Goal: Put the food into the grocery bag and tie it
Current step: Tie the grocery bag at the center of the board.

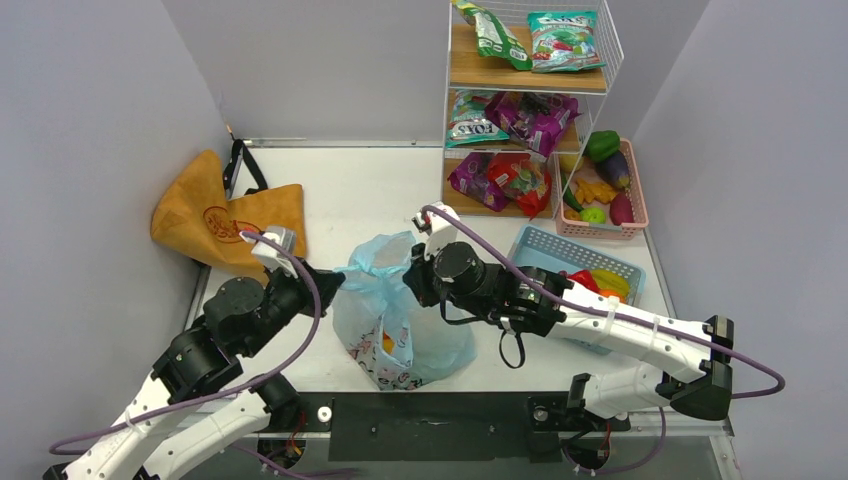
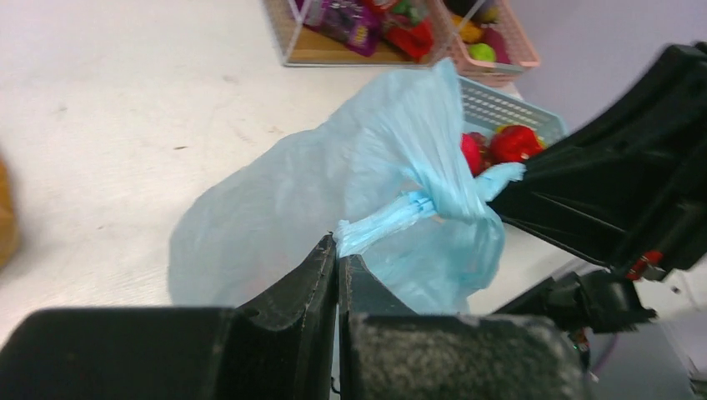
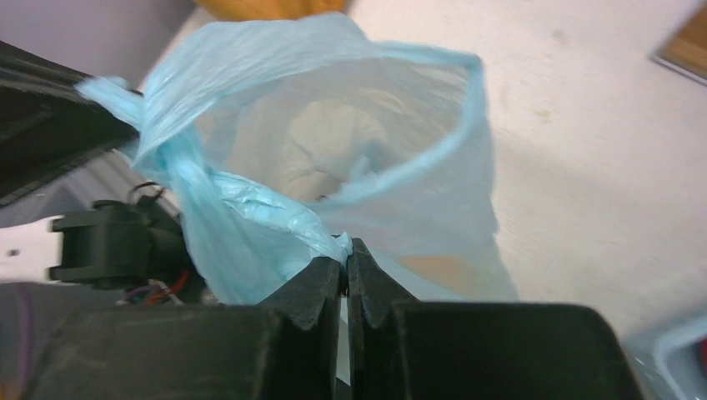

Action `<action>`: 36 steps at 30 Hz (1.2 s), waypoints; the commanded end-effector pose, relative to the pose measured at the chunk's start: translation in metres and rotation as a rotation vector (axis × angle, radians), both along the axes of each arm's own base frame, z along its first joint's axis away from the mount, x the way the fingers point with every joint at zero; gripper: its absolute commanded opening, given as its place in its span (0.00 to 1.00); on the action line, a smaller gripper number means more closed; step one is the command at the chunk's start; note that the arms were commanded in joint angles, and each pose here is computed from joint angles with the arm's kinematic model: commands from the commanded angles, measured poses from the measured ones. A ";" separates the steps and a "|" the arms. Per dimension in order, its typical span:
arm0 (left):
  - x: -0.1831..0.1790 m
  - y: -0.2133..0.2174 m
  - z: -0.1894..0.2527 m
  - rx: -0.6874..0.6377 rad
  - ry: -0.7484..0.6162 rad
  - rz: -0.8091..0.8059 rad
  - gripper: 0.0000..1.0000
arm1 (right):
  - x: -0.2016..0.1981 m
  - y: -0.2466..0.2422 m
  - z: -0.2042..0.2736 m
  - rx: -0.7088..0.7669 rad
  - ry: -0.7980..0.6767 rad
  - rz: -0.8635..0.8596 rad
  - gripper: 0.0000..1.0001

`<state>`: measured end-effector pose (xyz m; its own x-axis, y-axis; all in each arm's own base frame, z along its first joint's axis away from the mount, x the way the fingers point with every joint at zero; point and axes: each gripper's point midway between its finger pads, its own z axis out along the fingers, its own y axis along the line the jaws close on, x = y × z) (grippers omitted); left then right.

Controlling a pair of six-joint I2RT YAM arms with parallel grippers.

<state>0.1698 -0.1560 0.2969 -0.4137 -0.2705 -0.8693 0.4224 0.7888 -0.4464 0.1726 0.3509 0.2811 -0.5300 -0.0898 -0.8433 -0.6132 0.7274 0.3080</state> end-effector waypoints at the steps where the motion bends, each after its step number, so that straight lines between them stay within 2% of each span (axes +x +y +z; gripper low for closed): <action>1: 0.020 0.040 0.011 0.054 -0.005 0.247 0.00 | 0.031 -0.062 -0.007 -0.225 -0.122 -0.241 0.00; 6: 0.036 0.059 0.002 0.131 -0.030 0.376 0.00 | 0.046 -0.125 -0.036 -0.433 -0.167 -0.437 0.00; 10: 0.044 0.067 -0.016 0.200 -0.013 0.443 0.00 | 0.050 -0.161 -0.068 -0.539 -0.118 -0.516 0.00; 15: 0.055 0.066 -0.034 0.260 0.009 0.471 0.00 | 0.055 -0.191 -0.096 -0.582 -0.035 -0.597 0.00; 20: 0.069 0.065 -0.061 0.329 0.087 0.486 0.00 | 0.052 -0.200 -0.124 -0.609 0.044 -0.608 0.00; 24: 0.076 0.062 -0.071 0.322 0.145 0.447 0.00 | 0.053 -0.202 -0.133 -0.618 0.077 -0.605 0.00; 28: 0.081 0.046 -0.031 0.292 0.115 0.351 0.00 | 0.067 -0.180 -0.078 -0.506 0.003 -0.564 0.00; 33: 0.084 0.028 0.071 0.192 -0.041 0.264 0.00 | 0.080 -0.124 0.042 -0.276 -0.158 -0.432 0.00; 36: 0.084 0.017 0.116 0.135 -0.098 0.218 0.00 | 0.070 -0.090 0.088 -0.221 -0.235 -0.330 0.00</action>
<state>0.2547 -0.1475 0.3433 -0.3976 -0.2082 -0.8936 0.2226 0.9229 -0.3141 0.2463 0.2559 0.3148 -0.4794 -0.0383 -0.8768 -0.3055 0.9439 0.1258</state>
